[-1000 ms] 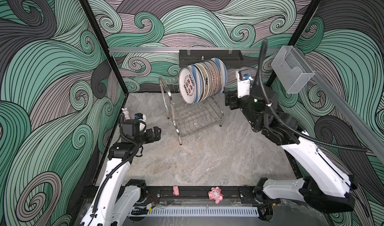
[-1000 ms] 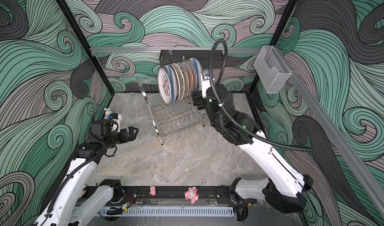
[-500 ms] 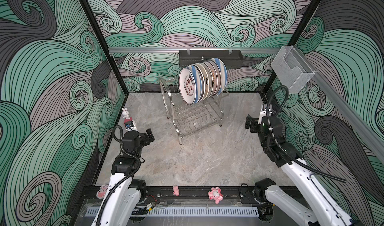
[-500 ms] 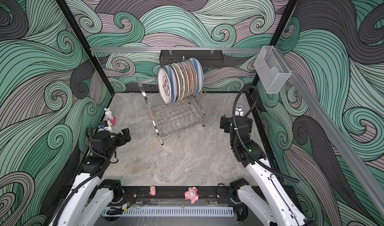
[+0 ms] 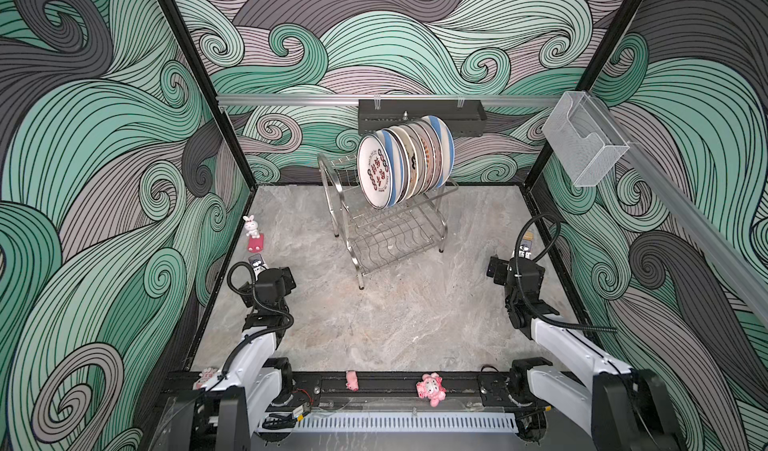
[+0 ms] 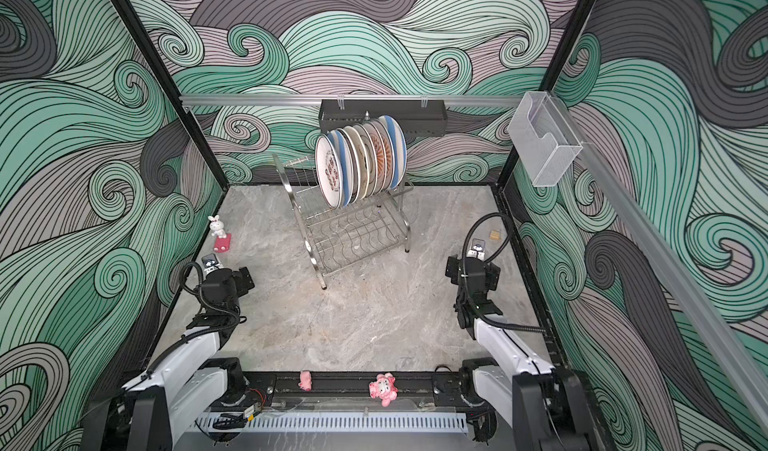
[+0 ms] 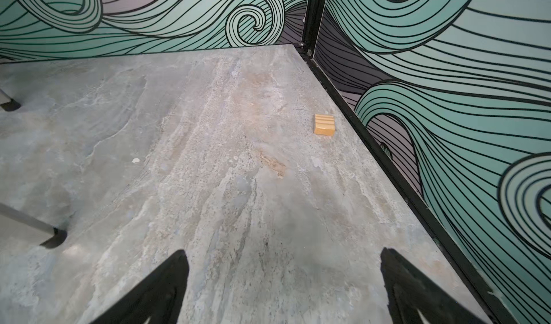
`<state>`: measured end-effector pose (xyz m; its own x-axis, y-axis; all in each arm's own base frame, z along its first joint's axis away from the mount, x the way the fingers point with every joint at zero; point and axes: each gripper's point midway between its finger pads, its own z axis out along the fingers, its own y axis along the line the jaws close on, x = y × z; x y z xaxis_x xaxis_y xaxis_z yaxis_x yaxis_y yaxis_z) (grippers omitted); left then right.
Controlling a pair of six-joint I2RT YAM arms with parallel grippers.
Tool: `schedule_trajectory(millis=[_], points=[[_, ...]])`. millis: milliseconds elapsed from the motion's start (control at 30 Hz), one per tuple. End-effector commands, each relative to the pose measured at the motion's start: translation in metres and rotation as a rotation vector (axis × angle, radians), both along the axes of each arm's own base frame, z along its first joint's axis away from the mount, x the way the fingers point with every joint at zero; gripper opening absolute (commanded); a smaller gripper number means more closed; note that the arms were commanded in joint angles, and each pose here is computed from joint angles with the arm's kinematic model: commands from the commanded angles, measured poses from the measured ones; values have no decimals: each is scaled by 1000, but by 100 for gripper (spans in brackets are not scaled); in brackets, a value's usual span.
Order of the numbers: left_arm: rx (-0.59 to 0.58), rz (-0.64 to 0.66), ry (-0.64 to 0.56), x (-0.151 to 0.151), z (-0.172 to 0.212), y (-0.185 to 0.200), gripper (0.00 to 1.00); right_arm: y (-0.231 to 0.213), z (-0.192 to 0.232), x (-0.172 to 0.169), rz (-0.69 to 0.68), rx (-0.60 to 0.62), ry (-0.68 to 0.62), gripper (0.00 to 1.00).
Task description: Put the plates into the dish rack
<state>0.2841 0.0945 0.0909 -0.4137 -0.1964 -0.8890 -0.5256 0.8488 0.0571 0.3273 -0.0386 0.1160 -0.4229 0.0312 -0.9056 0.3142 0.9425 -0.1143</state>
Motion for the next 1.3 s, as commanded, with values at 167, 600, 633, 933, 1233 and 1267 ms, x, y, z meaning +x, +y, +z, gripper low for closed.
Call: schedule_trajectory(millis=[167,600,633,933,1233,1267], points=[[-1,-193,-76,73,27,-15,98,16,12,34,125,25,-186,100],[-90,-479,-217,90,15,-59,99,33,-19,59,239,15,-118,100],[-96,-478,-192,97,3,-58,99,33,-19,61,237,15,-116,100],[-131,-528,-79,115,-8,-66,99,27,-23,67,205,28,-74,100],[-136,-510,-57,115,-7,-64,98,28,-23,68,210,26,-80,100],[-136,-510,-56,115,-8,-64,99,29,-22,68,212,26,-81,100]])
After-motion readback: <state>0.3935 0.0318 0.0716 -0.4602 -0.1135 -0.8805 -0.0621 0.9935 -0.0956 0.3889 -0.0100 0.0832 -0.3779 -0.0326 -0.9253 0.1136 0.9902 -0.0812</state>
